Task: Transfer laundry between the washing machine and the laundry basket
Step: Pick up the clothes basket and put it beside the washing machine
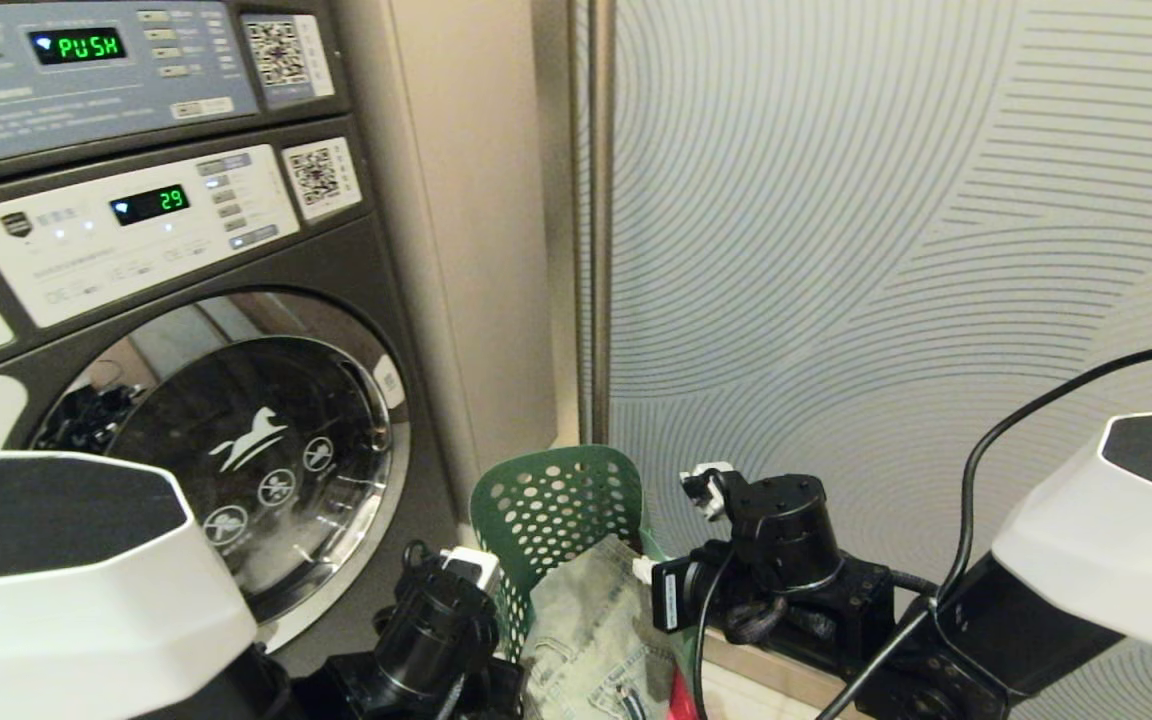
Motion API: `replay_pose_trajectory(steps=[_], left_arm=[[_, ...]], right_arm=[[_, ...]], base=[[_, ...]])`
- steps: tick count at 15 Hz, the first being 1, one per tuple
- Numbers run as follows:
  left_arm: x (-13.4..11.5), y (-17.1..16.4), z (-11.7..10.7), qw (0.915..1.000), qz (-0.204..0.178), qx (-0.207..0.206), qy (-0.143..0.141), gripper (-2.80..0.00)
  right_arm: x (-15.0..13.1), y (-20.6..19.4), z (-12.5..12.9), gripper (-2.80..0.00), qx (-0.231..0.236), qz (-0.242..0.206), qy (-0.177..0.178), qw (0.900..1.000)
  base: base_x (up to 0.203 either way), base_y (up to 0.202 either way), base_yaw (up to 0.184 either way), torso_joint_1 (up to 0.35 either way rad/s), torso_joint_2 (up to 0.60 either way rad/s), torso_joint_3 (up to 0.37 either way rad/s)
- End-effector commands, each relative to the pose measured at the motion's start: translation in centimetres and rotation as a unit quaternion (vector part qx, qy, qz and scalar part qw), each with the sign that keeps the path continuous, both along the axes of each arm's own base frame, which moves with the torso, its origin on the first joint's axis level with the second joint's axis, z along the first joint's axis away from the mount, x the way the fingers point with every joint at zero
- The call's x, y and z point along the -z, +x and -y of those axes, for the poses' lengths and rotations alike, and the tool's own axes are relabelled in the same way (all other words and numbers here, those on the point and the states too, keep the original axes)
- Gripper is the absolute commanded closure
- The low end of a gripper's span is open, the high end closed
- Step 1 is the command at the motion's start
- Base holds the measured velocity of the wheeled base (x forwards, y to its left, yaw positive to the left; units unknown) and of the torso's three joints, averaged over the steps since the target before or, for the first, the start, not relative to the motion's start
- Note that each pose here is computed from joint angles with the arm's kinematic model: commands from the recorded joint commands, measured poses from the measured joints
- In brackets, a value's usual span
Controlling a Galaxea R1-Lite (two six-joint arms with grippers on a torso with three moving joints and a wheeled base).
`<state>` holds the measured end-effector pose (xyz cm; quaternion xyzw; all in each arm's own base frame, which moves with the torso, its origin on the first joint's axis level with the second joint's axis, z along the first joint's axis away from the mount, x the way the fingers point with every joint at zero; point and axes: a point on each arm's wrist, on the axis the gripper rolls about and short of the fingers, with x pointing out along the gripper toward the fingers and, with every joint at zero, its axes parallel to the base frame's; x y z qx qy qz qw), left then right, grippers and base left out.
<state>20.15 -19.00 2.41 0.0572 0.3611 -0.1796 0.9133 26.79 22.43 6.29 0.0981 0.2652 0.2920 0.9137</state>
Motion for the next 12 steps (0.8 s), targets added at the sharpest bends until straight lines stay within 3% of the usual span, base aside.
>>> replay_pose_trajectory(steps=[1, 12], left_arm=[[0.02, 0.02, 0.01, 1.0000, 0.001, -0.001, -0.001, 0.00], [0.69, 0.15, 0.32, 1.0000, 0.001, -0.002, -0.004, 0.00]], right_arm=[[0.09, -0.05, -0.02, 0.00, 0.000, 0.000, 0.001, 1.000], [0.55, 0.07, -0.13, 0.00, -0.002, -0.004, -0.003, 1.000]], base=[[0.000, -0.011, 0.172, 0.000, 0.00, 0.005], [-0.005, -0.009, 0.168, 0.001, 0.00, 0.002]])
